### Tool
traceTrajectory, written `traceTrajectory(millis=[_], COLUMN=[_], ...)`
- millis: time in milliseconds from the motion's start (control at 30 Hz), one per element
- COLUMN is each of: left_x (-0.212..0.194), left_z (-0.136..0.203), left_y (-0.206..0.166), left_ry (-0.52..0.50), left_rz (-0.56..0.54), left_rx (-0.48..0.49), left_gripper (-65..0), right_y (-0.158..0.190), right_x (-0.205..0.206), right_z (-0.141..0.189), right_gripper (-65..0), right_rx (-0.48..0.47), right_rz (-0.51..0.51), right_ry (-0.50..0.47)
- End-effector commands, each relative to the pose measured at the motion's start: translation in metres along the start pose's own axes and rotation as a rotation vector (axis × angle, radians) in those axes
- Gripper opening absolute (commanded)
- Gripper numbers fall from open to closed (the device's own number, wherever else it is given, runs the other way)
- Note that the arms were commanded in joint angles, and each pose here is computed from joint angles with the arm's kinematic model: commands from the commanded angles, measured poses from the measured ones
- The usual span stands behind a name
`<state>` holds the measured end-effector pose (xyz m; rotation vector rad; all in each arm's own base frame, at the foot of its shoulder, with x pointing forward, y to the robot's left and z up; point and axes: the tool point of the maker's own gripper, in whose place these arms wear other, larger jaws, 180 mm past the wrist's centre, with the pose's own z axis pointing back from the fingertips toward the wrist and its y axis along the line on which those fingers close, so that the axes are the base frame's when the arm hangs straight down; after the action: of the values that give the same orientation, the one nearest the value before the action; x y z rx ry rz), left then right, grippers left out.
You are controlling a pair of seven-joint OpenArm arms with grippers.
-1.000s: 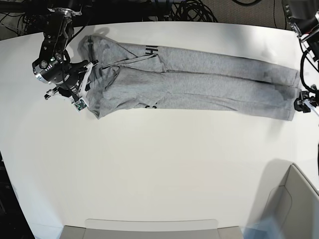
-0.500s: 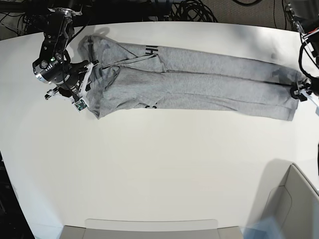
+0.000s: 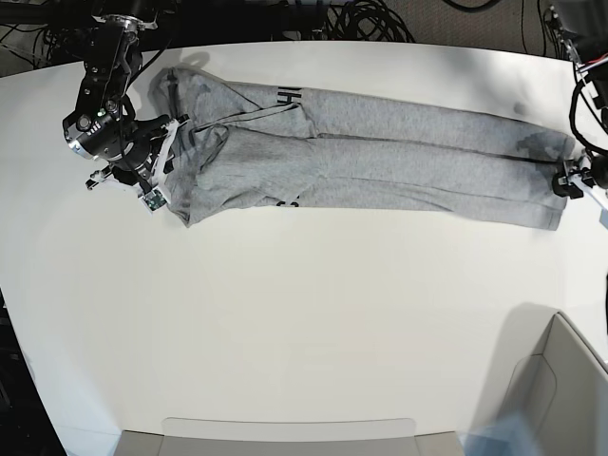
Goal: Fold the T-shirt properly
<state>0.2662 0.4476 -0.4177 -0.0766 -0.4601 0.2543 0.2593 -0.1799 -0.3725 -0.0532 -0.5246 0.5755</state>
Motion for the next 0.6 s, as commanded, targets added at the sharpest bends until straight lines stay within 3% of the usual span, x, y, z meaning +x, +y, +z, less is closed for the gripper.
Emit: traceTrajectory(millis=[0, 300, 567], left_x=[0.012, -0.005, -0.027], left_z=[0.008, 0.0, -0.001], left_y=[0.009, 0.009, -0.04], left_ry=[-0.033, 0.012, 0.05], left_rz=[-0.003, 0.008, -0.2], left_rx=[0.016, 0.01, -0.031], left_gripper=[-24.9, -24.9, -27.9], right_y=[-0.005, -0.006, -0.006], right_x=[0.008, 0.007, 0.009], right_z=[0.004, 0.005, 0.005], right_gripper=[-50.4, -50.4, -50.4], right_rx=[-0.015, -0.018, -0.017], right_rz=[0.017, 0.019, 0.018], right_ry=[-0.029, -0.025, -0.031])
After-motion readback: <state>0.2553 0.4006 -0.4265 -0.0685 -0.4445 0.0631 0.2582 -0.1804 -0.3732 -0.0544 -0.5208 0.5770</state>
